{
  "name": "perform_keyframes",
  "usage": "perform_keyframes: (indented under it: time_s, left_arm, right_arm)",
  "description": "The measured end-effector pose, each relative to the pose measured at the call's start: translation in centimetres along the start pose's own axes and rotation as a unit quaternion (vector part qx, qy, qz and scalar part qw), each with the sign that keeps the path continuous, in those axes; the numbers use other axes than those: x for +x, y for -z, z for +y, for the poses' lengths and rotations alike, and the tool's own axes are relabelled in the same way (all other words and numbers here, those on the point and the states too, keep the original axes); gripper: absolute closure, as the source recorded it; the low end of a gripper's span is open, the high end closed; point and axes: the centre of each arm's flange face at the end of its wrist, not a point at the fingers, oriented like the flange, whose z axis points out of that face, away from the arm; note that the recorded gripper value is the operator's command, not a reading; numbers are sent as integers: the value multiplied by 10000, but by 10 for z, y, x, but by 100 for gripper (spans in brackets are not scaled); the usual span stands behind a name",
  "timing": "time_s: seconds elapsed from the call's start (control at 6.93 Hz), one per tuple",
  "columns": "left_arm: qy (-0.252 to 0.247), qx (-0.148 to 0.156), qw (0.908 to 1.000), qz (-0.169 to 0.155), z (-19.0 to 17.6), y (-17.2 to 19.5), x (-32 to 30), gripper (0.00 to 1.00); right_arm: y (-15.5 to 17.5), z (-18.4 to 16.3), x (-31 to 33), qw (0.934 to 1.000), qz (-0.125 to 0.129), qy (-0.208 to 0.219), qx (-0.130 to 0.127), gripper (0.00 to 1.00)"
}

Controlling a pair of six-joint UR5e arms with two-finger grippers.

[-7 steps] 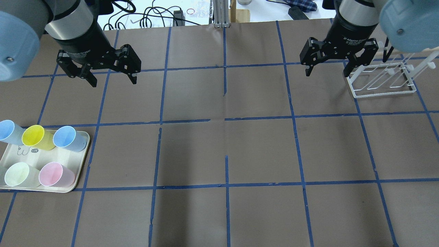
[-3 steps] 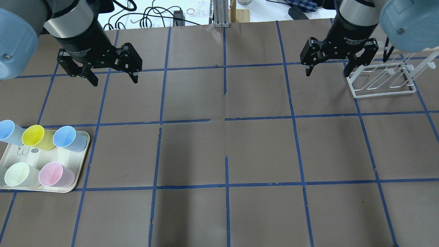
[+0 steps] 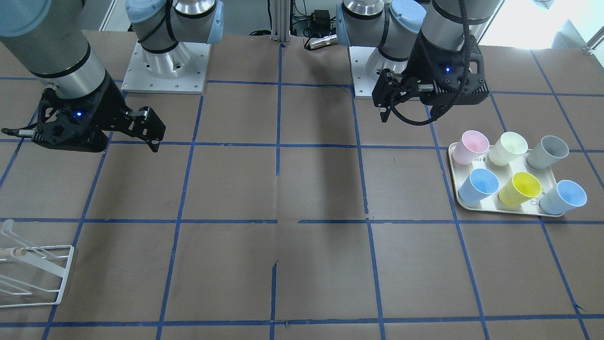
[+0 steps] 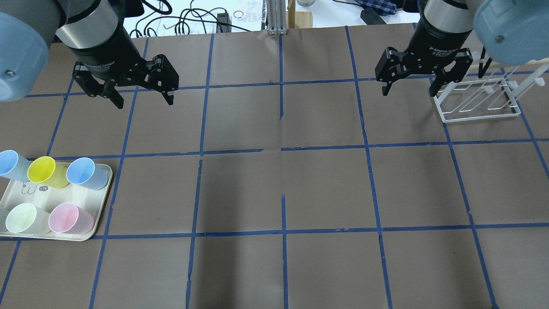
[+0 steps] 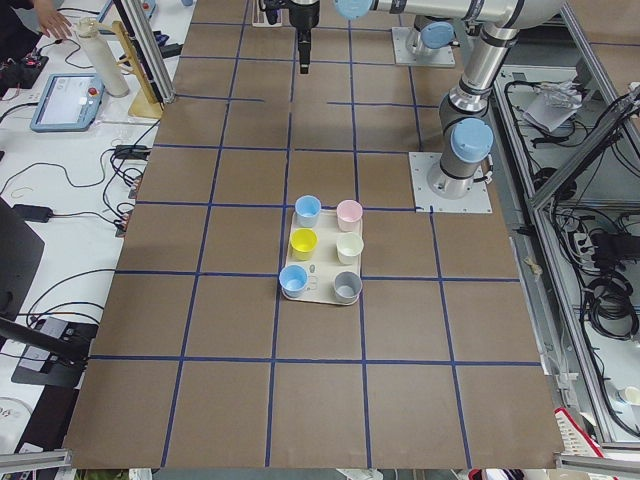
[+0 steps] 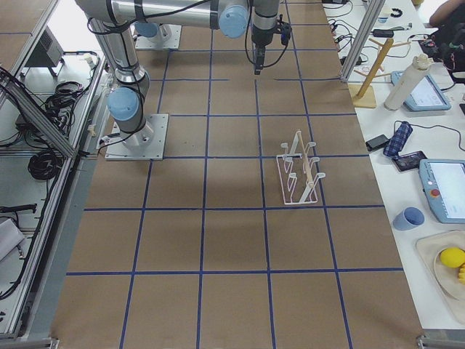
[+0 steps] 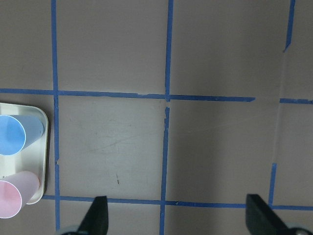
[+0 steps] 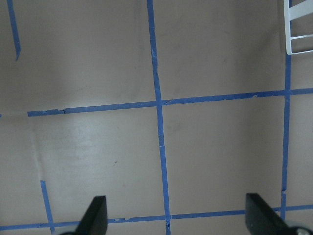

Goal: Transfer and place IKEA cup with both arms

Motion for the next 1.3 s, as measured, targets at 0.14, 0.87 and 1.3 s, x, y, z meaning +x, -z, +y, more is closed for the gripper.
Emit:
perform_keyframes:
  time_s: [0.14, 0.87, 1.3]
  left_arm:
    - [-4, -3, 10000, -3, 2, -1, 0, 0]
    - [1, 37, 10000, 10, -1, 2, 1, 0]
    - [1, 52, 10000, 11, -2, 4, 1, 0]
  right_arm:
    - [-1, -1, 0, 10000, 1, -1, -6, 0]
    - [2, 5, -2, 10000, 57, 22, -36, 0]
    - [2, 6, -3, 10000, 59, 23, -66, 0]
